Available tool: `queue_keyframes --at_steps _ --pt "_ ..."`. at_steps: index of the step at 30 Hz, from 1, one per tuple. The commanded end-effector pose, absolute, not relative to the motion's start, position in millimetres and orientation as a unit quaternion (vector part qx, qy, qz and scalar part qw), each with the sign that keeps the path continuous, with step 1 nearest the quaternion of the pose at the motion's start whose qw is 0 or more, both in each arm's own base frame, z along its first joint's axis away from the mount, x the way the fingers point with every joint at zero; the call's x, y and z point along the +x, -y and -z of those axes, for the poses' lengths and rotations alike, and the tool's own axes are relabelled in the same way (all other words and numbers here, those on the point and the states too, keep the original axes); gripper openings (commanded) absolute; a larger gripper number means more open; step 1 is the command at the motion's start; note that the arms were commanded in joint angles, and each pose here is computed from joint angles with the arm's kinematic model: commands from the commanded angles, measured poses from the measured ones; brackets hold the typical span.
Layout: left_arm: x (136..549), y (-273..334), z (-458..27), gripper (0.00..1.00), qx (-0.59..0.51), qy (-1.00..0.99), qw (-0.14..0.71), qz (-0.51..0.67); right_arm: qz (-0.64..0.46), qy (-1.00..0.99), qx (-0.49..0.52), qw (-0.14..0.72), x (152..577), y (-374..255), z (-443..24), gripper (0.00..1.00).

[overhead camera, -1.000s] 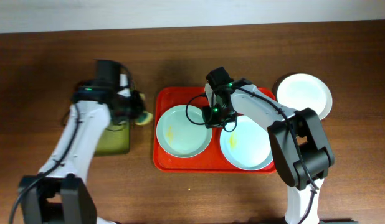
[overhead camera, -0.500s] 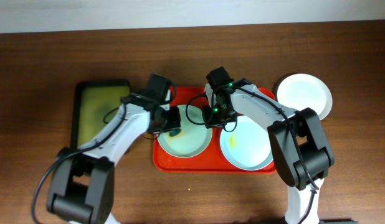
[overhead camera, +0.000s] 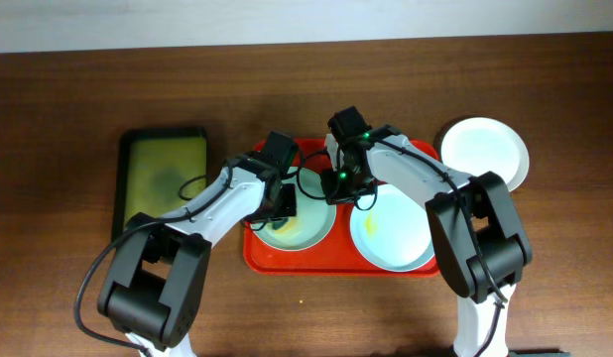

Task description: Clean dirty plates on tray and stack at the side

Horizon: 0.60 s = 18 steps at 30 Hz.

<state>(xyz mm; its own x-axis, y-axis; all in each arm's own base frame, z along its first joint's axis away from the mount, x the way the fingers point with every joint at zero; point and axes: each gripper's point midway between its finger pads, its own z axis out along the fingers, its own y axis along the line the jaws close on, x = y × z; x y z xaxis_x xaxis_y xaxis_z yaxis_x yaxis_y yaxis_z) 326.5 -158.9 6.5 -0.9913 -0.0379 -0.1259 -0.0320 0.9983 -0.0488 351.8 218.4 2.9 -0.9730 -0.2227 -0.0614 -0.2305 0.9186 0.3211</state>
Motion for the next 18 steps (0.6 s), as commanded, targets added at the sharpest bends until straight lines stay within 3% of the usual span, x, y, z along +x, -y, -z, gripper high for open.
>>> queue_keyframes --at_steps 1,6,13,18 --pt "342 85 -9 0.00 -0.063 -0.987 0.095 -0.117 -0.124 -0.986 -0.111 -0.023 336 -204 28 0.04" --pt "358 81 -26 0.00 -0.083 -0.986 0.102 -0.102 -0.124 -0.986 -0.111 -0.024 336 -204 28 0.04" --pt "369 156 -36 0.00 -0.067 -0.990 0.085 0.095 -0.125 -0.986 -0.111 -0.022 337 -204 28 0.04" --pt "366 179 -16 0.00 -0.063 -0.989 0.071 0.111 -0.125 -0.986 -0.111 -0.020 337 -204 28 0.04"
